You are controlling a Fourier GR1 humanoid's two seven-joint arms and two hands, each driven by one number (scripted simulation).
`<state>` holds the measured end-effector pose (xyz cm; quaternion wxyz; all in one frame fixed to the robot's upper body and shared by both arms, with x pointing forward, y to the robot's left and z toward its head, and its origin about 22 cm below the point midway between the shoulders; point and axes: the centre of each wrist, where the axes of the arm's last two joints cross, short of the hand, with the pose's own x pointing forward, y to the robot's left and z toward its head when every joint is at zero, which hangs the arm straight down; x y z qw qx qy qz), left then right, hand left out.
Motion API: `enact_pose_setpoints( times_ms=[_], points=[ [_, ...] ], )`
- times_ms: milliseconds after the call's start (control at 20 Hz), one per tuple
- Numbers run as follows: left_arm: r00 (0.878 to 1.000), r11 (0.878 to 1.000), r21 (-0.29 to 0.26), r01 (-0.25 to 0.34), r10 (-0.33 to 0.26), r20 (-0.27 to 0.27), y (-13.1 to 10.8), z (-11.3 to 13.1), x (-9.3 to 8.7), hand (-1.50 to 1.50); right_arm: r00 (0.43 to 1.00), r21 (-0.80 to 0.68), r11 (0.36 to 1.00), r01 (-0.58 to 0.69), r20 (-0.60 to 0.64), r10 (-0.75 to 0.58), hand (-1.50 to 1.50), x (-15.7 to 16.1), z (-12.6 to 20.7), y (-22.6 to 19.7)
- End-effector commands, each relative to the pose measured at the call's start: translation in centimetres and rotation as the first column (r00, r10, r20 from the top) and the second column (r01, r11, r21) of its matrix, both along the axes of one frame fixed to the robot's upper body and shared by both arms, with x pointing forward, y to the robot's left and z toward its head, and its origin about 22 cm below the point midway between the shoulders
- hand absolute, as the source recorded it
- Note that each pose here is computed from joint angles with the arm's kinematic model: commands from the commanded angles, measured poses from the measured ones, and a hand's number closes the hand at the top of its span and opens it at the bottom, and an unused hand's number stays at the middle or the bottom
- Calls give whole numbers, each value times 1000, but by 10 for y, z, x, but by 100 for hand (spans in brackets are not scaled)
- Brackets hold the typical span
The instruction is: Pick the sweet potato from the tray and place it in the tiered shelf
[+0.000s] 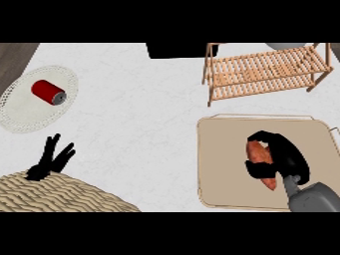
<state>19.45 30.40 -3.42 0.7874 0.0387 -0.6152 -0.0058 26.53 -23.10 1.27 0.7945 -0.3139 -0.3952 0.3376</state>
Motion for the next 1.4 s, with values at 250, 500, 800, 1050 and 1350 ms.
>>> enact_pose_setpoints(
  times_ms=[250, 500, 800, 1050, 1350],
  points=[
    [983, 997, -33, -63, 56, -174, 0, 3, 19, 0, 996, 117, 990, -80, 51, 75, 150, -8, -22, 33],
    [983, 996, -48, -71, 62, -174, -3, 8, 27, 0, 958, 89, 975, -203, 224, 179, 150, -3, 16, 30],
    [983, 998, -33, -62, 55, -178, -2, -1, 13, 0, 787, 64, 810, -584, 289, 545, 150, -10, 43, 64],
    [978, 996, -22, -87, 82, -192, 3, 4, 14, 0, 692, -30, 815, -579, 511, 510, 150, -7, 108, 56],
    [977, 994, -17, -110, 105, -187, 11, -8, 5, 0, 669, -46, 877, -479, 627, 398, 150, -15, 175, 37]
  ],
)
